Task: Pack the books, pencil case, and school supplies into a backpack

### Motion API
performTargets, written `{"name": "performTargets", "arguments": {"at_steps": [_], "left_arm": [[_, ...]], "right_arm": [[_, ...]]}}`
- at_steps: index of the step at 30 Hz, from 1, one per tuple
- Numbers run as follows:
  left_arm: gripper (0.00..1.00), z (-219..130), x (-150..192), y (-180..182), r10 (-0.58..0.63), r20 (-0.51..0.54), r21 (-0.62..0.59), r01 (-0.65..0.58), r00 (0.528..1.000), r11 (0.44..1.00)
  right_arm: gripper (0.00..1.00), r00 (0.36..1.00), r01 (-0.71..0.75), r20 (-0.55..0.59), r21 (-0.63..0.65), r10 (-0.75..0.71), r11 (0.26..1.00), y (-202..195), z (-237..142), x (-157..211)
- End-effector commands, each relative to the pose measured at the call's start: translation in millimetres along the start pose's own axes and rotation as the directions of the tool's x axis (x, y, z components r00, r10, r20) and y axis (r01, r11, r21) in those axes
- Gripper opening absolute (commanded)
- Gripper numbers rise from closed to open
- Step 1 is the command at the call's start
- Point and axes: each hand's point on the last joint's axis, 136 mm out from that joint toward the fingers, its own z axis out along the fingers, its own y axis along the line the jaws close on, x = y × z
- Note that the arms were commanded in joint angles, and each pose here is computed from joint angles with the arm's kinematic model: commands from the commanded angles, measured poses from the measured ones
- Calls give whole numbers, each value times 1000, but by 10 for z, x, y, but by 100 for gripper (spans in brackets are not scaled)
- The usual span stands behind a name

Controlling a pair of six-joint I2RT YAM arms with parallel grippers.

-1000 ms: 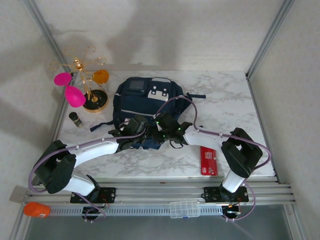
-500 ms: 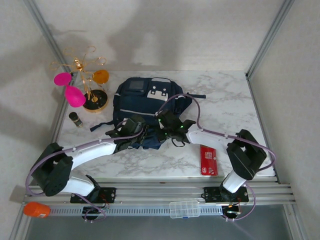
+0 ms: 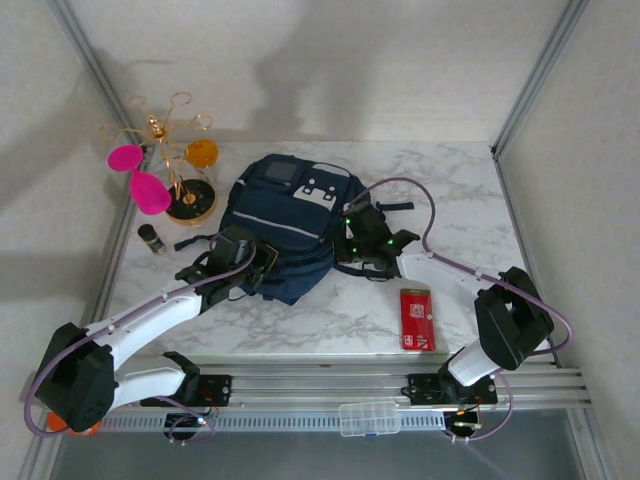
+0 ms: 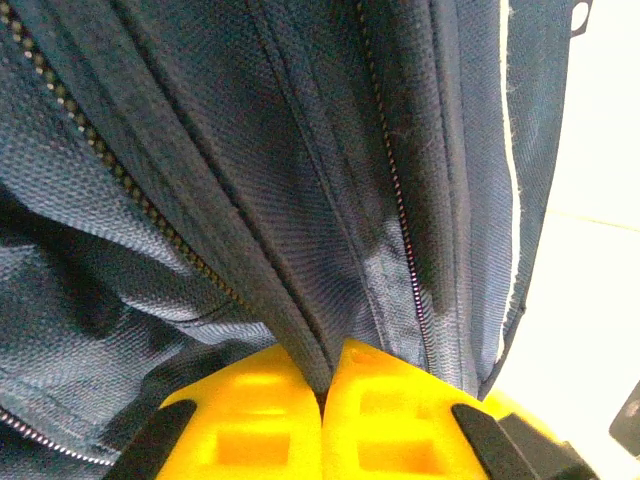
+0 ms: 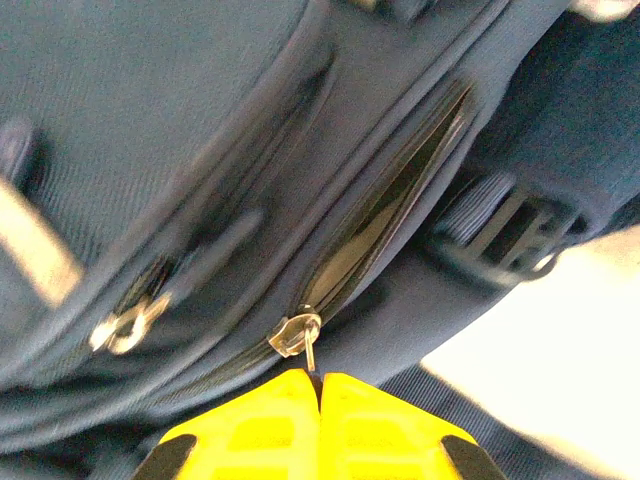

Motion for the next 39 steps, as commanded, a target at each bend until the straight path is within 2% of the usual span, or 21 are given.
{"name": "performTargets", "arguments": {"at_steps": [1, 7, 10, 14, 20, 27, 31, 39], "left_arm": [[0, -125, -453, 395, 55, 176, -163, -26, 983, 986], [0, -70, -427, 353, 72, 151, -161, -48, 986, 986], [0, -8, -357, 235, 74, 107, -116, -61, 991, 991], [0, 9, -345, 171, 73, 100, -97, -63, 992, 993], [0, -9, -331, -34, 29, 91, -19, -27, 995, 999], [0, -57, -374, -172, 23, 109, 7, -24, 994, 1000], [0, -61, -378, -187, 25, 110, 9, -26, 994, 1000], [0, -58, -382, -178, 18, 113, 8, -19, 993, 1000]], "right_arm": [[0, 994, -108, 27, 330, 105, 938, -939, -18, -102], [0, 993, -122, 41, 319, 115, 940, -986, 110, -318], [0, 996, -89, 39, 214, 82, 973, -762, 92, -340], [0, 1000, 5, 3, 30, -6, 1000, -364, 79, -262], [29, 978, 201, -46, -71, -204, 977, 34, 101, -103], [49, 968, 229, -58, -194, -244, 954, 241, 240, -111], [54, 959, 257, -70, -199, -275, 946, 260, 351, -88], [52, 933, 316, -119, -181, -339, 931, 230, 523, 87]]}}
